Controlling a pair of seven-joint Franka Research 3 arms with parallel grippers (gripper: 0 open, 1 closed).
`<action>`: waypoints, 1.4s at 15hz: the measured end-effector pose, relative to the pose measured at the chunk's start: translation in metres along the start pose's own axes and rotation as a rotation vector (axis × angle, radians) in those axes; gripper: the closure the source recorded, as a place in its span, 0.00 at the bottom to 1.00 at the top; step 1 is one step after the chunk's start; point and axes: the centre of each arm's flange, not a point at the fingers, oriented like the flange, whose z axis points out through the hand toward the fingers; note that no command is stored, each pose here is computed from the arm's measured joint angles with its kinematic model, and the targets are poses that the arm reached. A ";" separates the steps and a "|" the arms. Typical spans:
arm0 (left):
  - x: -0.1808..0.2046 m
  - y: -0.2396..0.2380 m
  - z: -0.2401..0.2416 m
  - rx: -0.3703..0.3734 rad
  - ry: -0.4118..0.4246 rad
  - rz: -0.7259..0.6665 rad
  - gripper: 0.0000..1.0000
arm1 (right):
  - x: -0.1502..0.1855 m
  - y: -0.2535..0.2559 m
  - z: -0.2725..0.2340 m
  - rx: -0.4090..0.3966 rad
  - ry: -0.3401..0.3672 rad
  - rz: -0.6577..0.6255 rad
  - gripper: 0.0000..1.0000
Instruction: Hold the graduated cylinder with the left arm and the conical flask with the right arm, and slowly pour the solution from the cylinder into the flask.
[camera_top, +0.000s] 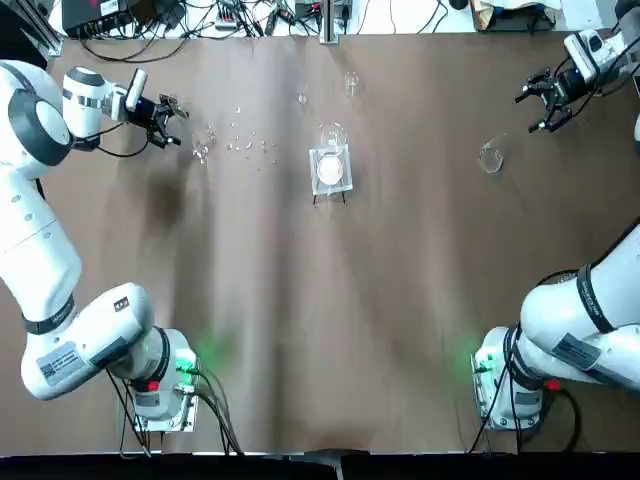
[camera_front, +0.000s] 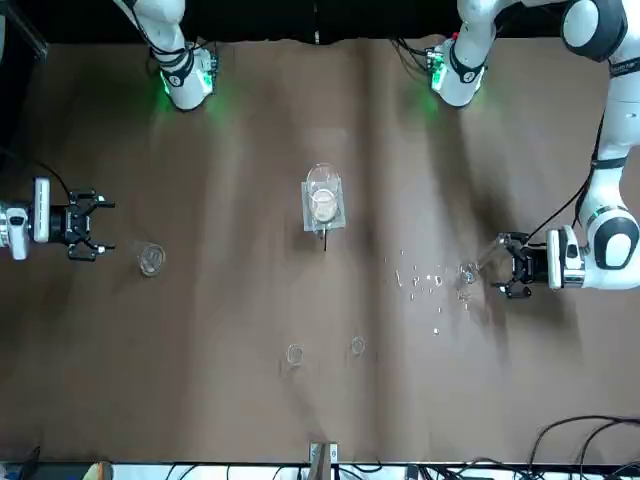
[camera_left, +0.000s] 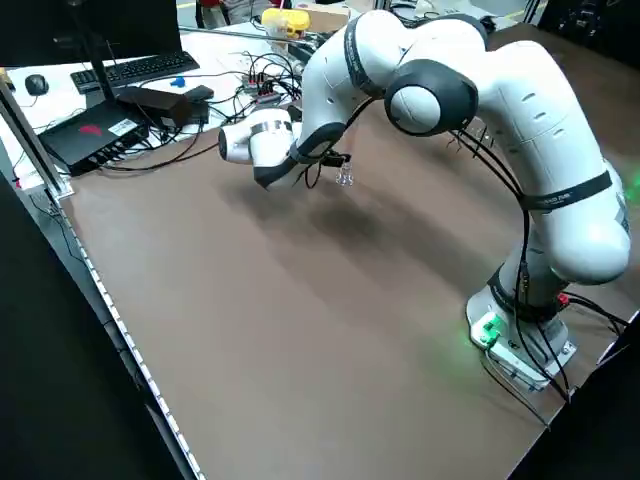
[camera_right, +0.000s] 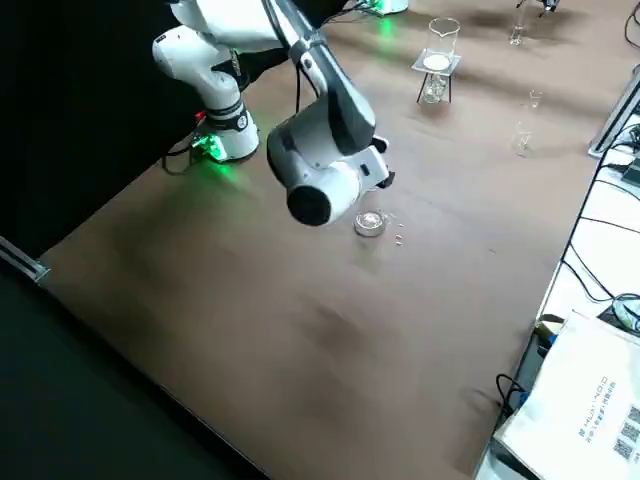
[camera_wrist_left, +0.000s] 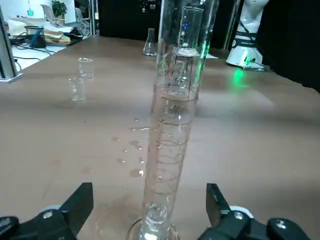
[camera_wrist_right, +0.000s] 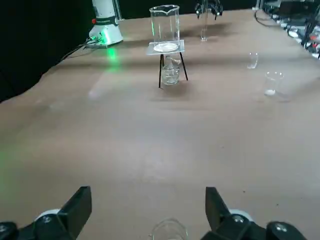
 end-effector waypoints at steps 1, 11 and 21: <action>0.000 0.000 0.006 -0.008 0.008 -0.002 0.00 | -0.007 -0.002 -0.002 -0.018 0.023 -0.014 0.00; 0.002 0.006 0.023 -0.052 0.064 0.025 0.19 | -0.080 -0.017 0.010 -0.156 0.219 -0.072 0.00; 0.015 0.004 0.021 -0.046 0.087 0.053 0.40 | -0.116 -0.019 0.033 -0.203 0.306 -0.013 0.00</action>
